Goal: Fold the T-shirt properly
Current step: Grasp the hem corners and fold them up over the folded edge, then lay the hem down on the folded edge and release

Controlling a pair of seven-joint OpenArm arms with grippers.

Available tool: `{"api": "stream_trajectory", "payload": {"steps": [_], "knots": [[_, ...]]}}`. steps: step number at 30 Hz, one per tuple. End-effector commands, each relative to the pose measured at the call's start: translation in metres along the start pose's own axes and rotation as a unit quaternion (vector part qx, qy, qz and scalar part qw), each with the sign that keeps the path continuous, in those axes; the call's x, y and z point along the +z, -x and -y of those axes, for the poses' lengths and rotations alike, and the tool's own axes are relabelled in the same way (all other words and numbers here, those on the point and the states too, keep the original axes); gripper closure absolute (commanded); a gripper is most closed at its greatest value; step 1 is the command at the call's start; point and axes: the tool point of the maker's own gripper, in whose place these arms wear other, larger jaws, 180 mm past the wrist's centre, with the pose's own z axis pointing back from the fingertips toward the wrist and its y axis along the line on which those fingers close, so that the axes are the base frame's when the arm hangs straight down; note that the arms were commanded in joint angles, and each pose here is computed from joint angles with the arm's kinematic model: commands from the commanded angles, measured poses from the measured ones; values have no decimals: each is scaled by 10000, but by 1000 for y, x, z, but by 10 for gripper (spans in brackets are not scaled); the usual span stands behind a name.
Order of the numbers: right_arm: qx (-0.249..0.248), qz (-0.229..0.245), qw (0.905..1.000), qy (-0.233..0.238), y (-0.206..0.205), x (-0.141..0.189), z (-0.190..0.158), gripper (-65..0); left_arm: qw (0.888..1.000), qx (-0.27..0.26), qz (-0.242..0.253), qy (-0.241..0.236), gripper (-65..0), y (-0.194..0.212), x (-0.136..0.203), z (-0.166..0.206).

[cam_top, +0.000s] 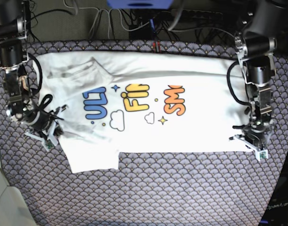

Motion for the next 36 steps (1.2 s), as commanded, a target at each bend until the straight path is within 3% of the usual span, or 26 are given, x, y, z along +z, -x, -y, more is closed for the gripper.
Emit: {"api": "stream_trajectory", "payload": {"steps": [1,6,14,18,26,36], "knots": [[36,278,9994,213,-17,10,19,0,9989,6,443,-148,-6,-35,5,-13],[36,507,9981,359,-21,28,21,0,9983,-78,568,-124,-6,-50,22,-8],[291,706,9958,504,-21,71,1,0,9962,-376,777,-79,-6,-40,56,-3],[388,786,9946,547,-15,94,-12,0,9960,-235,829,-250,-6,-24,76,-18],[505,661,9958,380,7,122,-45,0,9969,-137,574,-527,-6,18,99,-44],[404,216,9989,55,47,131,-75,0,9992,109,203,-336,-6,67,126,-50]]}}
